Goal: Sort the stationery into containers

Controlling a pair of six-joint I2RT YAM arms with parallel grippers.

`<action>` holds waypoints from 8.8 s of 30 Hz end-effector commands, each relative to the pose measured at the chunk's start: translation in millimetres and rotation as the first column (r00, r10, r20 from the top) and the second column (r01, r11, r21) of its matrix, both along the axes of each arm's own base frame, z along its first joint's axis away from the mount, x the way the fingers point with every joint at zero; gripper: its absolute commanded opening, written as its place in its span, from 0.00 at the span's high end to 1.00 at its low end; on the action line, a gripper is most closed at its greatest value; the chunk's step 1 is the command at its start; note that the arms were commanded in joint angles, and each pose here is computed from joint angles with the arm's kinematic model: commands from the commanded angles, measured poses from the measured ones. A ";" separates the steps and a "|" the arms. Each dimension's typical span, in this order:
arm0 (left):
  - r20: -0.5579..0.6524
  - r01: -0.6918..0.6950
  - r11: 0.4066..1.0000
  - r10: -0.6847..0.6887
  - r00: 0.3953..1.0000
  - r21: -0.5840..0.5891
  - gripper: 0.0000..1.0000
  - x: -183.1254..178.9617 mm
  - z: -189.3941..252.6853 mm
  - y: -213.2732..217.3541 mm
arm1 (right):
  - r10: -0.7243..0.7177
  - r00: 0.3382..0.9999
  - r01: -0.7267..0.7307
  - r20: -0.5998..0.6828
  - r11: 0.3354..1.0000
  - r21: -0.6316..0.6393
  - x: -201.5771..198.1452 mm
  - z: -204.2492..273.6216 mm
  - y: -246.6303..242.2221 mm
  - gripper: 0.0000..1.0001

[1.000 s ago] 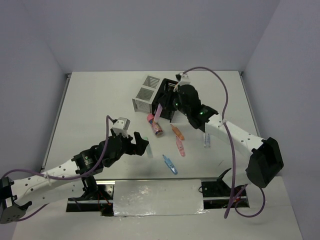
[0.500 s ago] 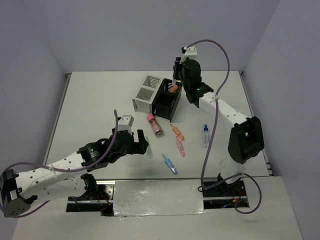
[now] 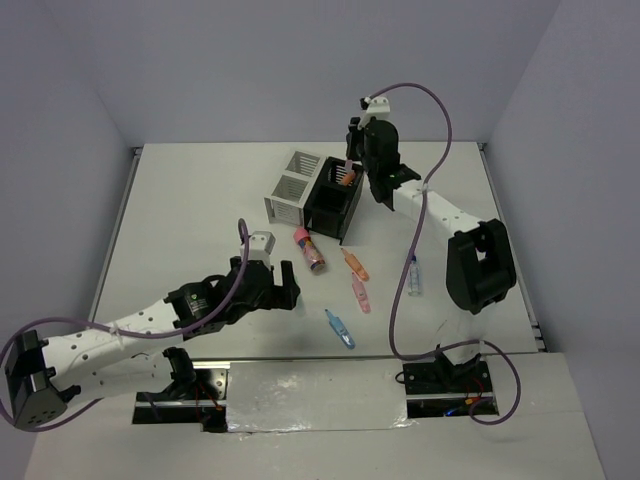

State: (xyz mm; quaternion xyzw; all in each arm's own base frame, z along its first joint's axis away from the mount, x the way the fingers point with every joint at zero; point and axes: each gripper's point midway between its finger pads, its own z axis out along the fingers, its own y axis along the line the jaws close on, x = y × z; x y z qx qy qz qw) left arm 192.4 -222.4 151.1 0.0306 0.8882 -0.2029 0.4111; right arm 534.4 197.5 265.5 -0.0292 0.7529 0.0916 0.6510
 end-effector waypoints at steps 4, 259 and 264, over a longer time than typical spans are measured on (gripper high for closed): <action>-0.002 -0.014 0.999 0.014 1.000 -0.041 0.01 4.3 3.4 -11.5 | 0.032 0.999 -0.033 0.038 0.999 0.032 8.3 5.2 10.9 0.72; 0.190 0.058 0.753 0.090 0.978 -0.656 1.00 31.0 163.9 -15.1 | 0.617 0.764 -0.479 -0.191 0.739 0.474 -411.7 -18.4 108.4 0.00; 0.202 0.112 0.712 0.043 0.979 -0.694 1.00 21.5 165.0 -21.8 | 0.675 0.731 -0.507 -0.101 0.637 0.581 -418.6 13.3 114.1 0.02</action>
